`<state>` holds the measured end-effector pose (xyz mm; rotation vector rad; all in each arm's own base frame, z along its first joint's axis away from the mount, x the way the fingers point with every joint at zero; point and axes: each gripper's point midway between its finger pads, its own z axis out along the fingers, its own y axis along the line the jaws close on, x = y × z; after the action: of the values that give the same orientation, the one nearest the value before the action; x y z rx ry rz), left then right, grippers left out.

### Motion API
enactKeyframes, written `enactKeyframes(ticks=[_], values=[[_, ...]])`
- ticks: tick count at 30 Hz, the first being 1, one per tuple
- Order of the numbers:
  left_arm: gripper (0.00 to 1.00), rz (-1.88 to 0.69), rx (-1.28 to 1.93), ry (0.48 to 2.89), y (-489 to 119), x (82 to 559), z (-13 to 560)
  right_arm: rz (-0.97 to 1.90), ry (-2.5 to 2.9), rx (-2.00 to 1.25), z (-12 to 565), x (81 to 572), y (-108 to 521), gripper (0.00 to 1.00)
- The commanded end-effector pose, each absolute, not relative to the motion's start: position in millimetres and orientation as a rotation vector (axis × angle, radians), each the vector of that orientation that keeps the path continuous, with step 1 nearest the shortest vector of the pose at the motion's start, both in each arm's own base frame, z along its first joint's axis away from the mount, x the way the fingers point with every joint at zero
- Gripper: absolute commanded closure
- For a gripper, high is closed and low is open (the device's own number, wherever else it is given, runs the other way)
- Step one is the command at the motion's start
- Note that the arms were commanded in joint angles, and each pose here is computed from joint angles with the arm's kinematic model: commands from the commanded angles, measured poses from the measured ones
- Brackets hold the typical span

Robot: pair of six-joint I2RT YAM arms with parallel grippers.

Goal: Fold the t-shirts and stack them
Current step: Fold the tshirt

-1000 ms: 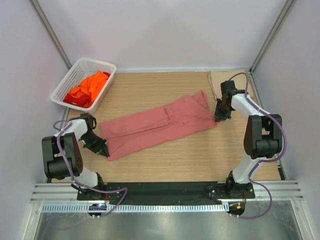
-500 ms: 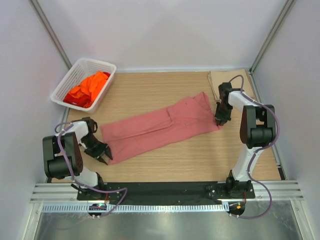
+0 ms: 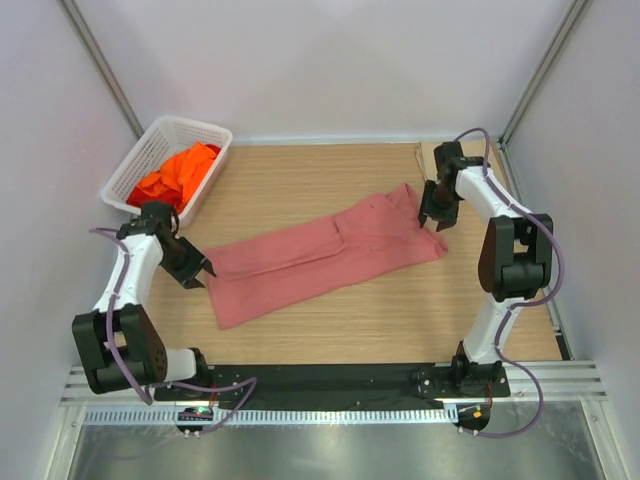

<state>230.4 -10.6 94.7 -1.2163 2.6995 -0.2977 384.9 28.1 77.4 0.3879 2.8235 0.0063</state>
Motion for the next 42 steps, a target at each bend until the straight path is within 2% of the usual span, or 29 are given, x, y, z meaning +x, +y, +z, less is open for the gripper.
enactKeyframes(ticks=[1, 2, 5, 9, 12, 15, 25, 37, 42], values=[[0.63, -0.517, -1.077, 2.723, -30, 250, 99, 0.210, 2.773, 0.346, 104, 391, 78, 0.51], [0.70, -0.551, -1.079, 2.740, -35, 251, 95, 0.252, 2.782, 0.349, 100, 391, 88, 0.52], [0.74, -0.651, -1.076, 2.751, -57, 251, 86, 0.495, 2.716, 0.361, 99, 406, 133, 0.55], [0.75, -0.705, -1.097, 2.736, -68, 258, 74, 0.573, 2.606, 0.313, 108, 427, 178, 0.56], [0.75, -0.644, -1.095, 2.768, -62, 264, 62, 0.527, 2.581, 0.301, 106, 445, 198, 0.52], [0.76, -0.601, -1.069, 2.791, -55, 273, 58, 0.404, 2.538, 0.405, 112, 466, 191, 0.46], [0.77, -0.575, -1.105, 2.875, -54, 281, 25, 0.109, 2.473, 0.673, 86, 520, 170, 0.41], [0.79, -0.650, -1.127, 2.930, -63, 272, 9, -0.103, 2.400, 0.652, 71, 542, 157, 0.42], [0.79, -0.687, -1.122, 2.927, -67, 272, 9, -0.158, 2.404, 0.591, 61, 544, 157, 0.46]])
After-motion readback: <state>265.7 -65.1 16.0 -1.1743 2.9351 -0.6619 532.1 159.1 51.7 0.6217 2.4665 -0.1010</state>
